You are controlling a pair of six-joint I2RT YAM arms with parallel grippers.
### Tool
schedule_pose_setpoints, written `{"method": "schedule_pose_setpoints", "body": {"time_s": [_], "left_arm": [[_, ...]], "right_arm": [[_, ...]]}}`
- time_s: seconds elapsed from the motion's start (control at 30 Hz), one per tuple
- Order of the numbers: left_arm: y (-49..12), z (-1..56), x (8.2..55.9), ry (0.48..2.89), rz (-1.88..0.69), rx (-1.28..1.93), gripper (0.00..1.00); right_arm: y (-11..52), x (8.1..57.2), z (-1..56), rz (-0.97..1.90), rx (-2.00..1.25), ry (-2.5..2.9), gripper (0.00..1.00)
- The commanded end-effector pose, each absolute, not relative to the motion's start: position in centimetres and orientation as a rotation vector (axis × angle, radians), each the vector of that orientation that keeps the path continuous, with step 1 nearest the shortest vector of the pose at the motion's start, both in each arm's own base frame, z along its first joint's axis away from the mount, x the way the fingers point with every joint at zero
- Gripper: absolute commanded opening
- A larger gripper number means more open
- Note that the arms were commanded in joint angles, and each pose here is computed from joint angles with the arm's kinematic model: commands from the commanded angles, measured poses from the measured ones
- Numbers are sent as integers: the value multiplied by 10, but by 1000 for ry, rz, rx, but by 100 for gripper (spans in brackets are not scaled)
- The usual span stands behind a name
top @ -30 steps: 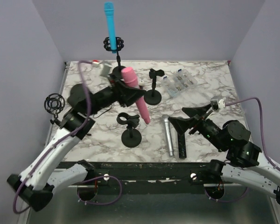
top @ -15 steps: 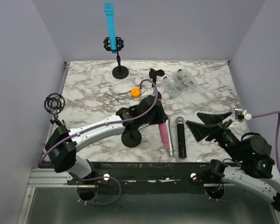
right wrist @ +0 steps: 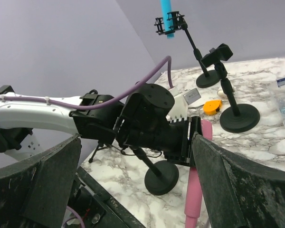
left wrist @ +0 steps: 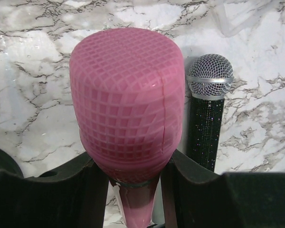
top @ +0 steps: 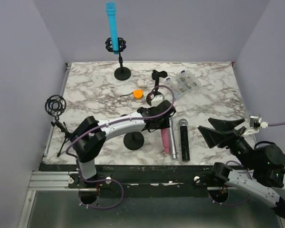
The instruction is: Remove the microphone from the stand
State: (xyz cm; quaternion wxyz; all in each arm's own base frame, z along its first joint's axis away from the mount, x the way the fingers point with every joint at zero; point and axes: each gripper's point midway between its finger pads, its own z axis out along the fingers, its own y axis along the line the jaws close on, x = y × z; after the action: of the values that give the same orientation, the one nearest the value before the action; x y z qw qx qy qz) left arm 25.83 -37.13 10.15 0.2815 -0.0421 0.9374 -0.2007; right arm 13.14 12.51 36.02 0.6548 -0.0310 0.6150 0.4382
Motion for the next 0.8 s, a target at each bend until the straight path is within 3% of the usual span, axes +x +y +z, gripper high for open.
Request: {"method": "schedule_pose_setpoints", "body": {"time_s": [0.0, 0.3, 0.5, 0.77], "left_arm": [[-377, 91, 255, 2568, -498, -84, 10], [-377, 60, 251, 2641, -449, -102, 15], [-373, 48, 249, 2658, -428, -127, 41], [-372, 41, 247, 2672, -430, -128, 61]], "right_arm": [[122, 129, 353, 977, -87, 1428, 100], [119, 128, 350, 981, -76, 1425, 100], [120, 127, 351, 984, -87, 1428, 100], [126, 126, 349, 1001, -100, 1427, 100]]}}
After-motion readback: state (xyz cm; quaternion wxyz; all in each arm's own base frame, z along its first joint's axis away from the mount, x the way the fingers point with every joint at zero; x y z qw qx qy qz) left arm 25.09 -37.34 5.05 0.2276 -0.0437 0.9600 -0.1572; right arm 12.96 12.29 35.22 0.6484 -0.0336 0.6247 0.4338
